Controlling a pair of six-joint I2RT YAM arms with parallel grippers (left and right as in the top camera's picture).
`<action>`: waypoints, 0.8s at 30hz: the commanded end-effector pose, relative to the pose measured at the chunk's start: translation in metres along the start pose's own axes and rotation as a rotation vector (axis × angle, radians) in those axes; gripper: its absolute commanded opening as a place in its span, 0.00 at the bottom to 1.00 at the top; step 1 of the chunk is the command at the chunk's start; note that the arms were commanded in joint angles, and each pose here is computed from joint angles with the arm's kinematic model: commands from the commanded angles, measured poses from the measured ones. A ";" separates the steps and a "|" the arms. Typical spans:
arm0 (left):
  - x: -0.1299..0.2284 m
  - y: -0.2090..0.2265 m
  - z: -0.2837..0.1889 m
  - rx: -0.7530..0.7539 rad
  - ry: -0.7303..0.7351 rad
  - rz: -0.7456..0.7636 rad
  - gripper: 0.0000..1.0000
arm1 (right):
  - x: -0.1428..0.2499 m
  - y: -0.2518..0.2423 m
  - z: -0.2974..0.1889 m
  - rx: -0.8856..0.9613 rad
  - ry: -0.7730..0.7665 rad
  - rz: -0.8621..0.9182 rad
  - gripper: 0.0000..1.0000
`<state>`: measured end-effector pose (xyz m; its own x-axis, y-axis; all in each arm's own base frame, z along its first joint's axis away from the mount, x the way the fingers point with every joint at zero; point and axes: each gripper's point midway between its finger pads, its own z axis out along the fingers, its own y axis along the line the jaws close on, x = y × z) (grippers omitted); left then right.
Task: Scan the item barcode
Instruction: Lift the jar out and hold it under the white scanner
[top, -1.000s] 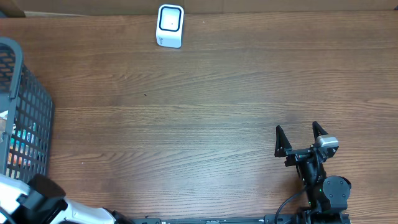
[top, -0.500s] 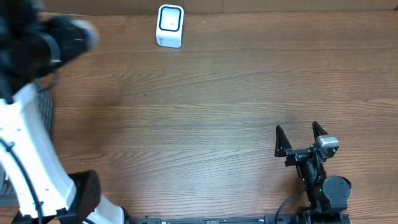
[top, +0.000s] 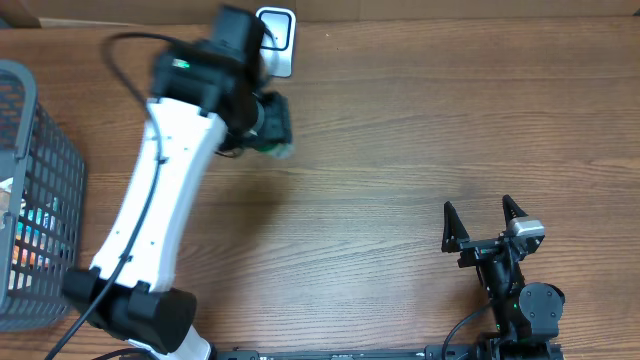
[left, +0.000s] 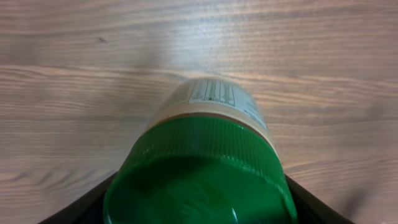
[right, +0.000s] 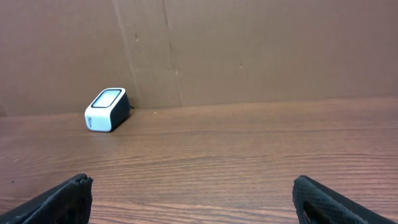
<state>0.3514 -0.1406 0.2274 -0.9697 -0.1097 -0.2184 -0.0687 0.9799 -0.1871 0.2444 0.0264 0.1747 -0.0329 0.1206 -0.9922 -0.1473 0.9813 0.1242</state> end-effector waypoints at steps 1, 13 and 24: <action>0.014 -0.002 0.037 -0.027 0.034 -0.023 0.57 | 0.002 -0.001 0.000 0.005 -0.002 0.000 1.00; 0.057 0.010 0.148 -0.136 0.271 -0.032 0.57 | 0.002 -0.001 0.000 0.005 -0.002 0.000 1.00; 0.074 0.009 0.169 -0.173 0.349 -0.006 0.86 | 0.002 -0.001 0.000 0.005 -0.002 0.000 1.00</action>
<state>0.3218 -0.1651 0.0564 -0.9910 -0.0876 0.1016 -0.0904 0.9956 -0.0233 0.2444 0.0265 0.1747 -0.0325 0.1206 -0.9922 -0.1478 0.9812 0.1241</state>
